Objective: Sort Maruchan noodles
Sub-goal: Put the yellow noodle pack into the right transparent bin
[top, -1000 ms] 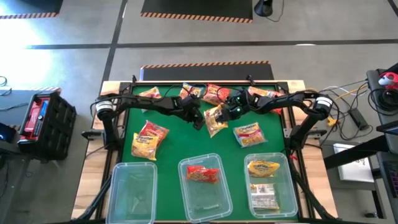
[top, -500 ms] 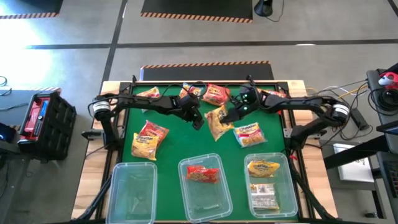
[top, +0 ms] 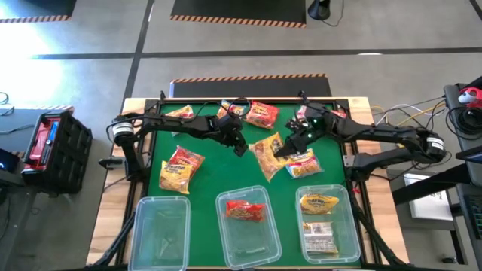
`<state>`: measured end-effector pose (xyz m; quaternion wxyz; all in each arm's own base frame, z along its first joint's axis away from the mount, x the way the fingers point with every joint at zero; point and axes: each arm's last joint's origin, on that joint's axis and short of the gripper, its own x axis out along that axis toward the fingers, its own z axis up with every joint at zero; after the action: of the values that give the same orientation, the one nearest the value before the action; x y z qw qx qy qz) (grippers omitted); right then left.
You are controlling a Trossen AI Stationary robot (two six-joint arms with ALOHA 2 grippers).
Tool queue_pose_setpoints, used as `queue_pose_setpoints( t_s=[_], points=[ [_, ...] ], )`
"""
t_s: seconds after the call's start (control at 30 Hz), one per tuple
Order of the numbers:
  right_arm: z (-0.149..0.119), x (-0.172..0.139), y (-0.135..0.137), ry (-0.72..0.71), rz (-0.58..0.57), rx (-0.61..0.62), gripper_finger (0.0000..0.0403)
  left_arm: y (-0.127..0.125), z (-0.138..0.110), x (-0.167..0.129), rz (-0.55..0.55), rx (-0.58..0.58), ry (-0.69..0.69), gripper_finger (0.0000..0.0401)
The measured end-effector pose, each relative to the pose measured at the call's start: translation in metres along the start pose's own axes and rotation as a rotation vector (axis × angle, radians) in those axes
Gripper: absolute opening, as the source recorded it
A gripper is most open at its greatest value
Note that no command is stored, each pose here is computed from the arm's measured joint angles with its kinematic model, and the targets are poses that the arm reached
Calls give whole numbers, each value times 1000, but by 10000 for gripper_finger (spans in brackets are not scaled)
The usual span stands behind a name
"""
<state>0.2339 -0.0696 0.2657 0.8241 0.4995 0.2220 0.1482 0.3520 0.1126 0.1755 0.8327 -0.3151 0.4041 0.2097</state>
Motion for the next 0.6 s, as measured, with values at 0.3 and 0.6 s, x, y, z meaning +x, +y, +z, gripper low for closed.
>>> queue_pose_setpoints(
  t_s=[0.3, 0.6],
  points=[
    [-1, 13, 24, -36, 149, -233, 116, -5, 10, -1, -35, -123, -106, 231],
    [-35, 39, 47, 196, 282, -157, 116, -9, 11, -1, -61, -214, -123, 231]
  ],
)
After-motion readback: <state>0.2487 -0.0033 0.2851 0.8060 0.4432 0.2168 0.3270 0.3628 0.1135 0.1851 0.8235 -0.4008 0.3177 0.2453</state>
